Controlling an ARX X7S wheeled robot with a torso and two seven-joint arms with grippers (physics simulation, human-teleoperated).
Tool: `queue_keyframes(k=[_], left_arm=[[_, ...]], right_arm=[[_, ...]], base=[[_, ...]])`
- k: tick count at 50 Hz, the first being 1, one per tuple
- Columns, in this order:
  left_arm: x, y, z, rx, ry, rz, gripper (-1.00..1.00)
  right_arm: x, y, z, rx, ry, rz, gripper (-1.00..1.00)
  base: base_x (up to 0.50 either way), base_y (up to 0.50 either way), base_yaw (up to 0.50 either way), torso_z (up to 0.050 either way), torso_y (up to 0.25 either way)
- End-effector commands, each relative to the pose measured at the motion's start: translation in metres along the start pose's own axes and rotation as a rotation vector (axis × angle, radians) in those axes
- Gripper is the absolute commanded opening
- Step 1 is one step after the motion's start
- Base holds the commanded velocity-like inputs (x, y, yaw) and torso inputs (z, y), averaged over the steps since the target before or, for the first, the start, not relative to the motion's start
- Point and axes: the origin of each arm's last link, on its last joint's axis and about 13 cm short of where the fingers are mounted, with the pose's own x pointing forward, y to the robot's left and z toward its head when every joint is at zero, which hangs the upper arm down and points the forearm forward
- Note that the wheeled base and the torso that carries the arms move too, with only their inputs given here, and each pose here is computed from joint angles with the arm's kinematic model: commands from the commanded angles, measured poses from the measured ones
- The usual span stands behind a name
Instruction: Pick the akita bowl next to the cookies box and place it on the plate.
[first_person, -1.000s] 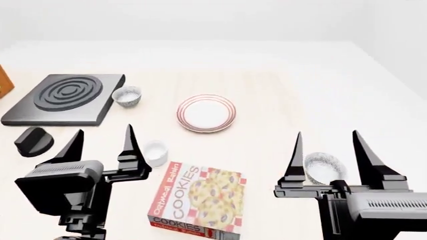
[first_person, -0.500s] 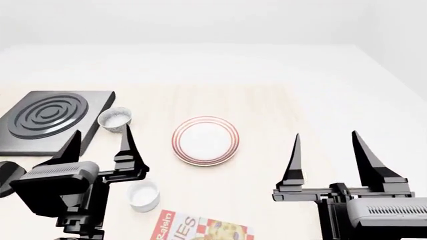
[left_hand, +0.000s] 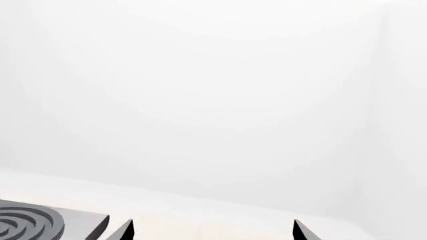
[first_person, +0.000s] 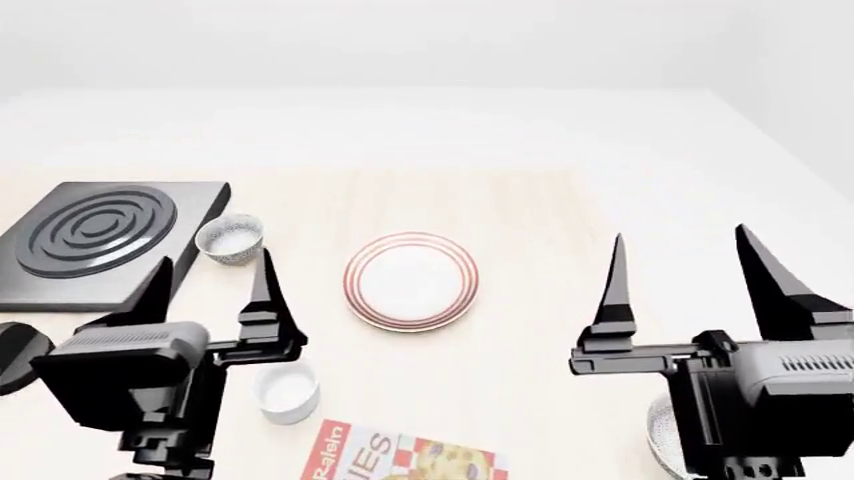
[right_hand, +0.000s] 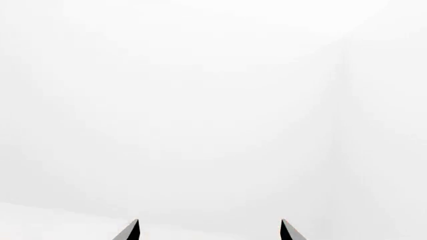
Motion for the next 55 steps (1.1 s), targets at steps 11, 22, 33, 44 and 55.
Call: queue_keyframes(k=[11,22,33,44,55], left_arm=[[0.004,-0.012,0.006,-0.038,-0.001,-0.068,1.00],[0.008,-0.017,0.007,-0.063,-0.018,-0.069,1.00],[0.013,-0.015,0.002,-0.065,-0.019,-0.056,1.00],[0.013,-0.011,0.000,-0.059,-0.015,-0.052,1.00],[0.011,-0.009,-0.003,-0.051,-0.015,-0.050,1.00]], right_arm=[[0.026,-0.077,0.070,-0.170,0.563,0.252,1.00],[0.013,-0.117,0.077,-0.226,1.020,0.452,1.00],[0.016,-0.138,0.082,-0.110,1.234,0.417,1.00],[0.015,-0.137,0.081,-0.068,1.249,0.429,1.00],[0.017,-0.146,0.079,-0.032,1.211,0.355,1.00]], base=[[0.00,0.00,0.00,0.000,0.000],[0.00,0.00,0.00,0.000,0.000],[0.00,0.00,0.00,0.000,0.000],[0.00,0.00,0.00,0.000,0.000],[0.00,0.00,0.00,0.000,0.000]])
